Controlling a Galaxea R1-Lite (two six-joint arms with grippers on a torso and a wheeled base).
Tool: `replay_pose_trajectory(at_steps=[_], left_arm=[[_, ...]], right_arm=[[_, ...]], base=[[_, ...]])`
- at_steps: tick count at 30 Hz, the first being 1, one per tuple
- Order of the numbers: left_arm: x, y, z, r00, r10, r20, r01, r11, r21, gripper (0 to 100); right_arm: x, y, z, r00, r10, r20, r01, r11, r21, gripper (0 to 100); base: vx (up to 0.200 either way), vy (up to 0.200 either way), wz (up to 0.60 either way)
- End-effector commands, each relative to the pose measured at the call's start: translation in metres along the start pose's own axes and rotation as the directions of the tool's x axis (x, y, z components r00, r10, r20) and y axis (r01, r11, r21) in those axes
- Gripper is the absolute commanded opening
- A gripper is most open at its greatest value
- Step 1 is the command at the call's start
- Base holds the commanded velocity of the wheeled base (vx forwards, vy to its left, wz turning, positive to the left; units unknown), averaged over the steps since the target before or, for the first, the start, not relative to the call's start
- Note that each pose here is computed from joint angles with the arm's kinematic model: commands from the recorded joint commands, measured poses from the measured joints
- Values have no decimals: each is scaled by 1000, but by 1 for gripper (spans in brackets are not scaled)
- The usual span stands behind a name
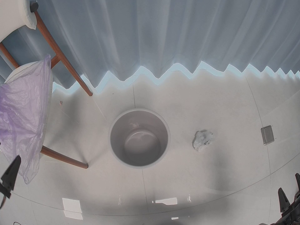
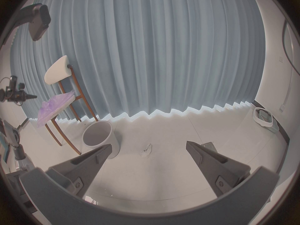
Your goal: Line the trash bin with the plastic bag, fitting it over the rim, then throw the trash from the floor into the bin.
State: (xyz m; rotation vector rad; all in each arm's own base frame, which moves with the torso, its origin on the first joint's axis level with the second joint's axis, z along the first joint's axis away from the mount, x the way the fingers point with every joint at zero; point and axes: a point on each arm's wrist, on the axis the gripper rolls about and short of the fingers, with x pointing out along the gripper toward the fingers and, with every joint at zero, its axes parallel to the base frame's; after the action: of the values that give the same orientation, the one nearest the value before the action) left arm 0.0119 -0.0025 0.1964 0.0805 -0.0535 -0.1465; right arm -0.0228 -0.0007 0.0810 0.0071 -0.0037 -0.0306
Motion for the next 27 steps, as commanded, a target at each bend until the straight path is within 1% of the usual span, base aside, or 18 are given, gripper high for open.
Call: replay_pose_trajectory(at_steps=[1,3,4,5,9,10,12,14,15,18,20,23,27], left_arm=[[78,10,51,991,12,-130,-13,1000,-8,100],[97,14,57,986,49,-162,-49,999,0,100],[99,14,57,985,52,-163,-52,999,0,100],[115,19,61,979,81,-189,-82,997,3,100],[149,28,70,970,107,-218,-108,994,10,100],[152,28,70,969,106,-224,-106,994,14,100],[169,31,72,965,109,-239,-98,993,60,100],[174,33,73,963,119,-243,-100,991,93,100],[182,37,73,957,131,-257,-94,984,153,100],[189,38,73,952,156,-265,-93,967,237,100],[192,37,71,949,155,-275,-83,963,258,100],[197,33,66,944,133,-302,-44,958,285,100],[206,34,60,933,140,-331,-33,950,310,100]], right_arm=[[0,0,-5,1000,0,3,0,1000,5,100],[0,0,-5,1000,0,1,0,1000,7,100],[0,0,-5,1000,-2,3,2,1000,7,100],[0,0,-5,1000,-2,1,2,1000,10,100],[0,0,-5,1000,-2,1,2,1000,13,100],[0,0,-5,1000,-2,1,2,1000,13,100],[0,0,-5,1000,-2,1,2,1000,13,100],[0,0,-5,1000,-2,1,2,1000,13,100],[0,0,-5,1000,-2,1,2,1000,13,100],[0,0,-5,1000,-2,1,2,1000,14,100],[0,0,-5,1000,-2,1,2,1000,14,100],[0,0,-5,1000,-2,1,2,1000,14,100],[0,0,-5,1000,-2,1,2,1000,14,100]], base=[[0,0,0],[0,0,0],[0,0,0],[0,0,0],[0,0,0],[0,0,0],[0,0,0],[0,0,0],[0,0,0],[0,0,0],[0,0,0],[0,0,0],[0,0,0]])
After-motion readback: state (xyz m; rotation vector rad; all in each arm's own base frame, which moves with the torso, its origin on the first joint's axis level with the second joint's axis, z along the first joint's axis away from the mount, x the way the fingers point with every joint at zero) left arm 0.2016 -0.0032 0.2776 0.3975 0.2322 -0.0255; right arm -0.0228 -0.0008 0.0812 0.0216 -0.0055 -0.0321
